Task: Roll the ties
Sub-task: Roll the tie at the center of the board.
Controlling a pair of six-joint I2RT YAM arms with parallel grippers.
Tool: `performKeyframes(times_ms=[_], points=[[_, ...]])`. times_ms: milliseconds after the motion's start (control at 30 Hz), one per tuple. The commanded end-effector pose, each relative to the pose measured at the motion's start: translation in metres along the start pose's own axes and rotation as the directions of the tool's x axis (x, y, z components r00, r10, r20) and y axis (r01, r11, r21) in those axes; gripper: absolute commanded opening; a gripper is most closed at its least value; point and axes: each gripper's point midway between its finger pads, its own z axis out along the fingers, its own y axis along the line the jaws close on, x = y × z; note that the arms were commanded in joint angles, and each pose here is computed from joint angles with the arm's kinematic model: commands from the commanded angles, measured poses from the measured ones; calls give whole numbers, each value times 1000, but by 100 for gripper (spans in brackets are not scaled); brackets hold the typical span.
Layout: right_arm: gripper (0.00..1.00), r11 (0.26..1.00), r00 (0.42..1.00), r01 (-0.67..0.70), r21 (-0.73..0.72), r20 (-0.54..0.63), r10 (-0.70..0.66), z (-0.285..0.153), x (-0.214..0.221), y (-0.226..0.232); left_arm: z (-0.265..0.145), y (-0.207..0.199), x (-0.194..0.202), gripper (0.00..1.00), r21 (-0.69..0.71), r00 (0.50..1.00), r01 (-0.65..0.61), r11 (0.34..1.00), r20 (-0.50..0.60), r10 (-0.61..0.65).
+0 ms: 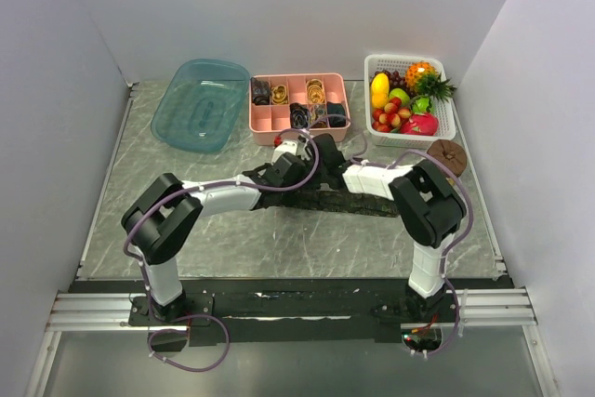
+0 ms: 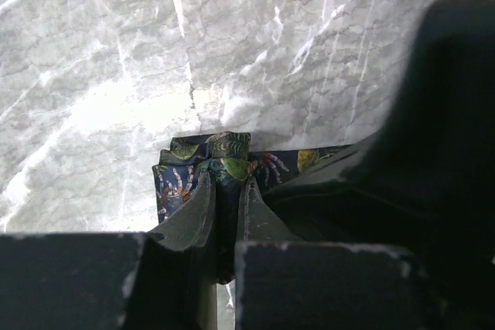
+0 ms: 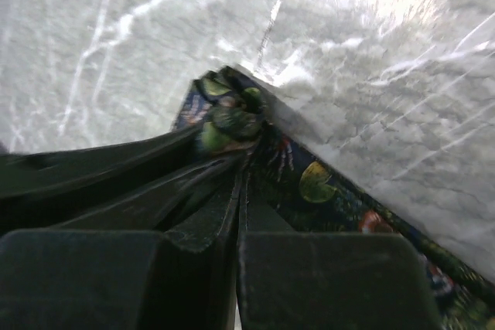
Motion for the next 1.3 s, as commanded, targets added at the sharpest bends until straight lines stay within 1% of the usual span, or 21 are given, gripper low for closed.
performKeyframes(times_ms=[0, 100, 133, 300, 467, 567, 600, 767, 967, 1067, 1100, 1167, 1200, 1267], points=[[0, 999, 995, 33, -37, 90, -29, -20, -27, 10, 7, -14, 36, 9, 37, 993, -40, 999, -108, 43], [0, 999, 995, 25, -24, 93, -22, -22, -27, 4, 8, -17, 39, 17, 38, 992, -47, 998, -111, 51], [0, 1000, 996, 20, -20, 90, -19, -22, -25, 1, 9, -19, 40, 23, 41, 992, -50, 998, -113, 54], [0, 1000, 996, 9, 1, 92, -9, -25, -25, -9, 10, -23, 43, 39, 46, 992, -50, 998, -115, 55], [0, 1000, 995, 1, 15, 103, -3, -30, -28, -15, 11, -28, 45, 45, 52, 992, -46, 998, -119, 52], [0, 1000, 994, -3, 16, 109, 1, -32, -29, -18, 9, -30, 43, 51, 53, 992, -46, 998, -111, 51], [0, 1000, 994, -4, 17, 108, 2, -33, -29, -19, 9, -31, 44, 56, 55, 993, -47, 997, -109, 53], [0, 1000, 994, -5, 22, 110, 3, -35, -28, -21, 5, -33, 37, 64, 56, 995, -35, 998, -86, 40], [0, 1000, 992, 12, -1, 127, -11, -42, -34, -14, -13, -31, 21, 69, 82, 1000, 18, 996, -25, -16], [0, 1000, 990, 19, -22, 137, -16, -45, -37, -9, -27, -29, 3, 75, 92, 998, 56, 994, 32, -59], [0, 999, 990, 23, -34, 140, -18, -45, -39, -6, -35, -27, -5, 79, 97, 996, 70, 993, 54, -75], [0, 999, 989, 33, -40, 145, -27, -47, -41, -2, -40, -22, -12, 83, 89, 994, 77, 993, 77, -84], [0, 998, 988, 41, -47, 148, -33, -48, -43, 2, -46, -21, -18, 86, 91, 991, 86, 992, 91, -94], [0, 997, 987, 52, -48, 156, -44, -50, -46, 5, -49, -17, -23, 88, 77, 990, 93, 993, 97, -100]])
